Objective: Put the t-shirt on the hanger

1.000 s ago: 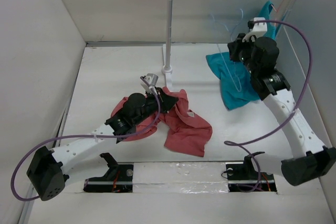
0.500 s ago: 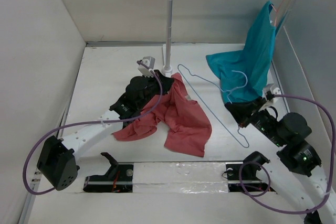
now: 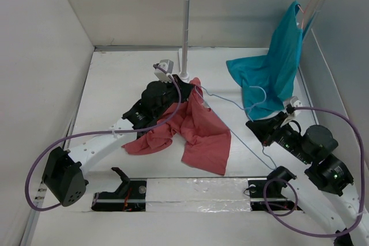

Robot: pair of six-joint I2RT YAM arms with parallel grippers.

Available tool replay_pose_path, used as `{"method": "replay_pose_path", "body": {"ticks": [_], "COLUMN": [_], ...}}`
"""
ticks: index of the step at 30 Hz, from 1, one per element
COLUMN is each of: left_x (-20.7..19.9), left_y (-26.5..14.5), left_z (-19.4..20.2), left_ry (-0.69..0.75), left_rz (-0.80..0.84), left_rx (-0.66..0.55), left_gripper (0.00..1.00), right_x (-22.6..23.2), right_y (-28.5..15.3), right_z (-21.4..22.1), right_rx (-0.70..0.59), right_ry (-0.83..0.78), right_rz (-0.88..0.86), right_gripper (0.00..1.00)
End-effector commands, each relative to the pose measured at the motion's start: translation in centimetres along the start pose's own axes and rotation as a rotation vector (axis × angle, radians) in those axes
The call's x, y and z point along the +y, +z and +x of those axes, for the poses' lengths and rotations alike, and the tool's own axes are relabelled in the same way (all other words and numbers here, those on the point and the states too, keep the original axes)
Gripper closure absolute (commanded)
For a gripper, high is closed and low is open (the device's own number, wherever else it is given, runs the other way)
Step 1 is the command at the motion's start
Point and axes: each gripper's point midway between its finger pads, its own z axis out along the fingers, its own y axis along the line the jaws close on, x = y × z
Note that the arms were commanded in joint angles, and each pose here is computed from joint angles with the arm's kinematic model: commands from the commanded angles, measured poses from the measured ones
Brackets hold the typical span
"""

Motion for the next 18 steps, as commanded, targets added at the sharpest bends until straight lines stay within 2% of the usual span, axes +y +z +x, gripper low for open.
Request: {"method": "replay_pose_path", "body": {"ticks": [1, 12, 18], "left_x": [-2.6, -3.3, -5.5], "left_y": [-0.5, -0.6, -1.9], "left_z": [-3.6, -3.1, -2.4], "left_ry": [-0.012, -0.009, 0.004], "left_rz": [0.057, 0.104, 0.159], "left_rx": [-0.092, -0.077, -0.065], "left_gripper": [1.0, 1.0, 1.0], "right_x": [0.8, 0.9, 0.7], "right_y": [0.8, 3.3, 5.8], "right_z": [-0.1, 1.4, -0.3], "right_rx": [0.003, 0.059, 0.008], "right_ry": [-0.005, 0.03, 0.037], "right_rz": [-0.05, -0.081, -0.07], "right_gripper": [1.0, 1.0, 1.0]}}
